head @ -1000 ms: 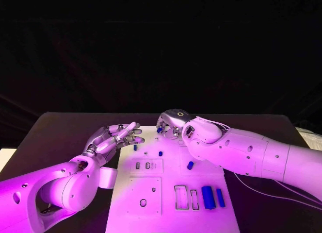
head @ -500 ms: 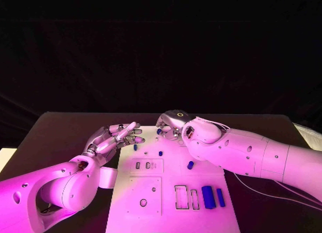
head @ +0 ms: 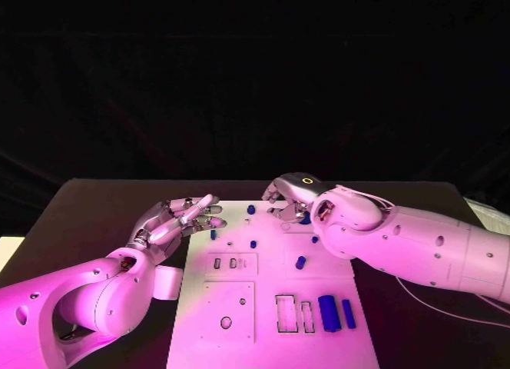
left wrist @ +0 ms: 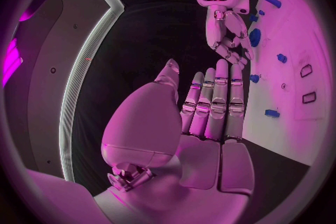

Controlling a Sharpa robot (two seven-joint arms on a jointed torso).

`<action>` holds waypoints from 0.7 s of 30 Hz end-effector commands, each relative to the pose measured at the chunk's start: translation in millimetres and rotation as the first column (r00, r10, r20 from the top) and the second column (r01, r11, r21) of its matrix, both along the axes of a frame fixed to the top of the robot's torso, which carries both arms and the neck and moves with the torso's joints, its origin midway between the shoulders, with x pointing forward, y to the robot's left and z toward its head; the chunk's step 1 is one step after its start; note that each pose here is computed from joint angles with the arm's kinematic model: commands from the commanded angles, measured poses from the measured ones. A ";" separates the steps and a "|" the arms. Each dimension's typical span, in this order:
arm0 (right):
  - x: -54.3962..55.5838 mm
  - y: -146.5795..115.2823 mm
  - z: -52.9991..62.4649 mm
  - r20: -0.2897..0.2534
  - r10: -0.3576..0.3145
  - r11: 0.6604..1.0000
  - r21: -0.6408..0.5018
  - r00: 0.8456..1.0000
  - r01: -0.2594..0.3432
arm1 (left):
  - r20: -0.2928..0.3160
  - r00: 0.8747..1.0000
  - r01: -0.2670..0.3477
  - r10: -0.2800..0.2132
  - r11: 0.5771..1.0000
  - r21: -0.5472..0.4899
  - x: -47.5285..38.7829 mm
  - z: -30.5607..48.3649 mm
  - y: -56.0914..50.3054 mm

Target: Assemble the parts on the task board

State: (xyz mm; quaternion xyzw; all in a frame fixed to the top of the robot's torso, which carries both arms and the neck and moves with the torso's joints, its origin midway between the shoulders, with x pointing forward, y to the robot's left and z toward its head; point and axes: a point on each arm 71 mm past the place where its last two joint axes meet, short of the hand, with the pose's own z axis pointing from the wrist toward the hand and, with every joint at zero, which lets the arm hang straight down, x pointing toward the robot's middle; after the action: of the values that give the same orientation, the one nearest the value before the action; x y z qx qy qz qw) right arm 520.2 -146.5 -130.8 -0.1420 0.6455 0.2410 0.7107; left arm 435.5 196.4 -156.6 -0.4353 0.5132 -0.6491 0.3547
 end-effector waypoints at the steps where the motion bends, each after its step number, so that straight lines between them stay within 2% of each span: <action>1: -4.3 -14.6 9.0 -0.052 -0.045 0.998 0.051 0.998 0.048 | 0.008 1.000 0.017 -0.017 1.000 -0.012 -0.8 1.8 -0.8; 5: -9.5 -43.1 17.2 -0.108 -0.106 0.993 0.048 0.988 0.112 | 0.007 1.000 0.015 -0.015 1.000 -0.011 -0.7 1.7 0.4; 8: -10.1 -62.1 18.4 -0.158 -0.161 0.985 0.029 0.974 0.168 | 0.006 1.000 0.016 -0.016 1.000 -0.011 -0.4 1.5 0.4; 14: -8.3 -74.0 14.1 -0.214 -0.225 0.974 -0.016 0.951 0.226 | 0.004 1.000 0.020 -0.020 1.000 -0.012 0.0 1.1 -0.2; 21: -2.3 -78.9 6.0 -0.256 -0.283 0.957 -0.013 0.924 0.289 | 0.003 1.000 0.025 -0.025 1.000 -0.013 -0.1 0.8 -0.8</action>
State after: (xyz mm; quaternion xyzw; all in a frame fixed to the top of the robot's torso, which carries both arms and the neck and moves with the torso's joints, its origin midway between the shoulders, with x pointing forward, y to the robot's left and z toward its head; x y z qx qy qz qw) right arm 516.8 -222.3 -119.5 -0.0286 0.7207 0.1759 0.6699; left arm 436.0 198.2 -157.1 -0.4357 0.5139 -0.6485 0.3543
